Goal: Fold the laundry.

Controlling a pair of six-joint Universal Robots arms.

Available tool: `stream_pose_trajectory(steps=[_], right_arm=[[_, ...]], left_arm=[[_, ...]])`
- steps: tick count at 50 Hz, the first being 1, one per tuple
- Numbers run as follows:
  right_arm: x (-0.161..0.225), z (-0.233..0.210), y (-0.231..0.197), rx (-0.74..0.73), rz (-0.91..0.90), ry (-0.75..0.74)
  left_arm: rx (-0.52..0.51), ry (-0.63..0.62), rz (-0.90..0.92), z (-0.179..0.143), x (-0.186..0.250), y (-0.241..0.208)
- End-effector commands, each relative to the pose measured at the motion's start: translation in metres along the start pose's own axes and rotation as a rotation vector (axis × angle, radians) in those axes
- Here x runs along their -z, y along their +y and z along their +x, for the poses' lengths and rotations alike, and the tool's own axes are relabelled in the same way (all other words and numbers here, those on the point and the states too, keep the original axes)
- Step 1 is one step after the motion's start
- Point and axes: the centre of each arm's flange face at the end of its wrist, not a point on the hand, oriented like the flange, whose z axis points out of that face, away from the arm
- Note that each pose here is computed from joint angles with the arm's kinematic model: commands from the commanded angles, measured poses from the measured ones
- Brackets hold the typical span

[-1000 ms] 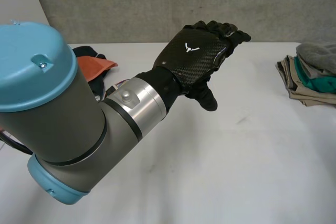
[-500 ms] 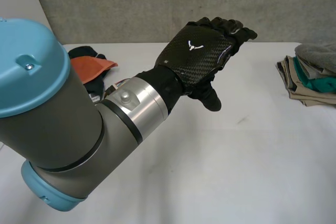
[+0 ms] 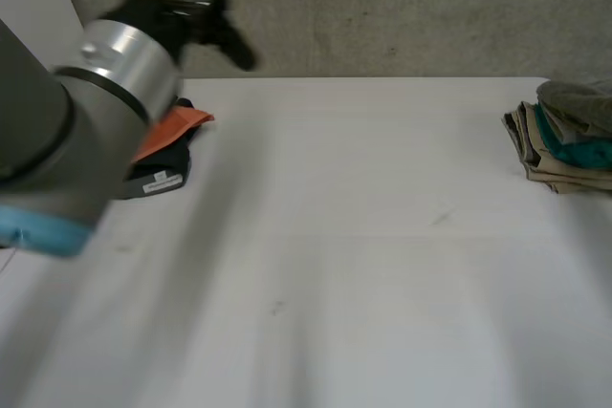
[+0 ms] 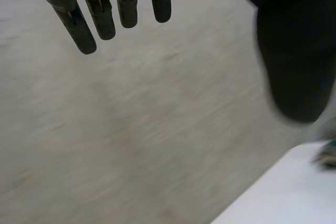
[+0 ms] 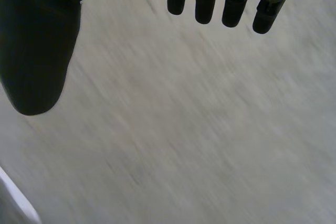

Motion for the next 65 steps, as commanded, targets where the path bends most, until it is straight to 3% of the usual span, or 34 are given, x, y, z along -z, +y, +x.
stream_pose_trajectory(steps=[1,3,6,10,18,25,28,33,34,38,42,48,52,57,60,65], right_arm=[[0.072,-0.107,-0.041,-0.179,0.038,-0.353],[0.098,-0.132,-0.044,-0.206,-0.033,-0.448],[0.115,-0.144,-0.038,-0.206,-0.122,-0.513],[0.131,-0.155,-0.026,-0.181,-0.209,-0.575],[0.145,-0.161,-0.011,-0.176,-0.287,-0.61],[0.146,-0.161,-0.011,-0.175,-0.288,-0.611],[0.144,-0.16,-0.011,-0.172,-0.284,-0.602],[0.141,-0.155,-0.011,-0.16,-0.298,-0.561],[0.14,-0.154,-0.011,-0.158,-0.301,-0.552],[0.138,-0.151,-0.01,-0.148,-0.32,-0.521],[0.136,-0.148,-0.012,-0.142,-0.316,-0.506],[0.138,-0.147,-0.015,-0.145,-0.315,-0.505],[0.138,-0.146,-0.016,-0.145,-0.31,-0.507],[0.137,-0.146,-0.015,-0.143,-0.313,-0.5],[0.137,-0.145,-0.016,-0.143,-0.312,-0.5],[0.137,-0.144,-0.017,-0.155,-0.328,-0.504]], left_arm=[[-0.295,-0.291,-0.248,-0.125,-0.029,0.098],[-0.388,-0.337,-0.35,-0.161,-0.029,0.137],[-0.513,-0.308,-0.448,-0.198,-0.032,0.199],[-0.574,-0.249,-0.48,-0.222,-0.033,0.249],[-0.602,-0.258,-0.462,-0.246,-0.042,0.298],[-0.609,-0.273,-0.431,-0.244,-0.049,0.286],[-0.594,-0.295,-0.336,-0.237,-0.057,0.23],[-0.411,-0.296,-0.095,-0.196,-0.067,0.135],[-0.32,-0.282,-0.02,-0.18,-0.067,0.104],[-0.127,-0.236,0.145,-0.145,-0.055,0.028],[0.004,-0.16,0.187,-0.11,-0.04,-0.003],[0.053,-0.023,0.159,-0.048,-0.032,-0.004],[0.048,0.052,0.048,-0.015,-0.031,0.03],[0.047,0.206,-0.044,0.051,-0.015,0.057],[0.026,0.24,-0.063,0.068,-0.01,0.065],[-0.052,0.144,-0.153,0.061,-0.01,0.092]])
